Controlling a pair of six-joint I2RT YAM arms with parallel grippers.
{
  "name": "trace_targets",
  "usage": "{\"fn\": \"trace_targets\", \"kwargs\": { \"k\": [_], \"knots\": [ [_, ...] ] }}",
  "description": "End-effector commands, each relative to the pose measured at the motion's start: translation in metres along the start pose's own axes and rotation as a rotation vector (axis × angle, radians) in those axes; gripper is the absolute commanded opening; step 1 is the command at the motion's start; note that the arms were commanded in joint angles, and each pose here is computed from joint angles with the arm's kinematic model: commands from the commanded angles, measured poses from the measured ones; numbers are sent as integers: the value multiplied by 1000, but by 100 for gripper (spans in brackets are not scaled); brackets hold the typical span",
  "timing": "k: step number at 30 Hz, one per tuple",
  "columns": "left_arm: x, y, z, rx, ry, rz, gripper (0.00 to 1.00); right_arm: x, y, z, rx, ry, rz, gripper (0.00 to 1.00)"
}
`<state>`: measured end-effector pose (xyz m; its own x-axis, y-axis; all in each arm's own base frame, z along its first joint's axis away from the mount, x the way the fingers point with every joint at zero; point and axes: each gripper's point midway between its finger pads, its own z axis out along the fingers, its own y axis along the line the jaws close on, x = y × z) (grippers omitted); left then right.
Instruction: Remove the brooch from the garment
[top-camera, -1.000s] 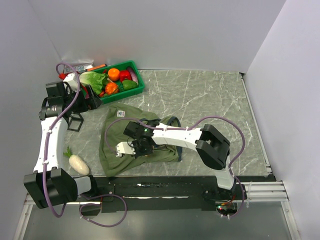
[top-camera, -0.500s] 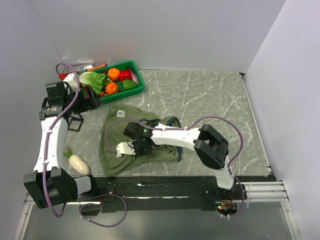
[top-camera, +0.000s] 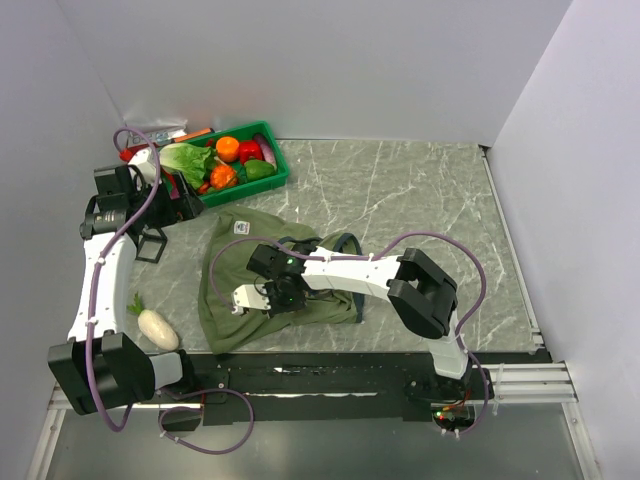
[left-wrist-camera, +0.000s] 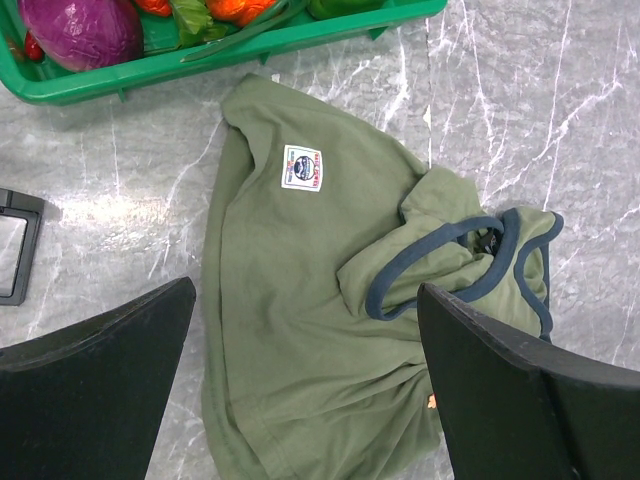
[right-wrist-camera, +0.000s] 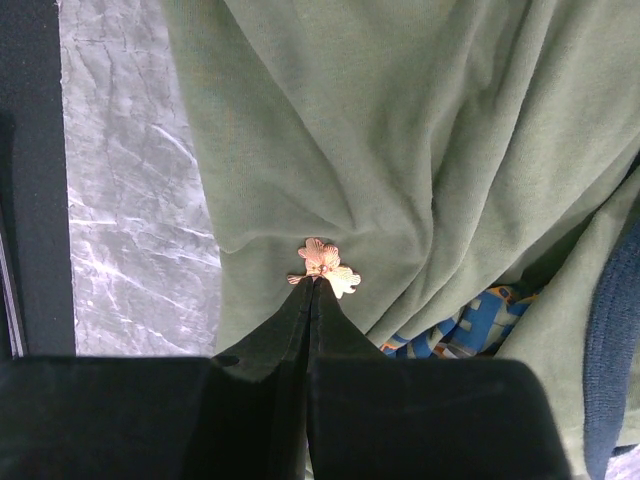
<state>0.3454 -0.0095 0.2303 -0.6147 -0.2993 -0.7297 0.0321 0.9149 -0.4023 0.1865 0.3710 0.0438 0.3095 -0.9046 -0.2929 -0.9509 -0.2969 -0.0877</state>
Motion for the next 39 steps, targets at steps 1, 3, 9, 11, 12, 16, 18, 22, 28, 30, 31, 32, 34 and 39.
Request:
{"fn": "trace_targets", "kwargs": {
  "k": [1,3,9,11,12,16,18,22,28,30,31,32,34,39],
  "knots": [
    [-9,-1,0,8,-35,0,99,-2,-1,7,-6,-5,5,0],
    [-9,-1,0,5,-36,-1,99,-1,0,8,-10,-3,8,0],
    [-10,1,2,2,-36,-3,100,5,0,9,-3,16,7,0],
    [-10,1,3,4,-35,-6,100,6,1,10,-7,21,8,0],
    [-10,1,3,4,-35,-6,99,6,2,10,-8,20,11,0],
    [-11,1,3,1,-37,-6,99,6,2,12,-4,19,15,0],
    [-10,1,3,2,-34,-9,99,7,1,14,-5,24,17,0],
    [-9,2,2,-4,-37,-6,99,8,-2,14,12,28,16,0],
    [-8,4,2,-4,-37,-13,99,10,-1,15,13,35,11,0],
    [-8,3,1,-2,-36,-13,99,11,0,16,8,41,8,0],
    [-7,3,2,-2,-36,-13,99,11,0,16,8,41,8,0],
    [-7,3,2,-1,-36,-12,97,12,1,16,2,44,9,0],
    [-7,3,2,-1,-36,-14,97,13,2,16,-4,46,10,0],
    [-8,4,2,-1,-35,-16,97,11,8,17,-40,35,8,0]
  ]
}}
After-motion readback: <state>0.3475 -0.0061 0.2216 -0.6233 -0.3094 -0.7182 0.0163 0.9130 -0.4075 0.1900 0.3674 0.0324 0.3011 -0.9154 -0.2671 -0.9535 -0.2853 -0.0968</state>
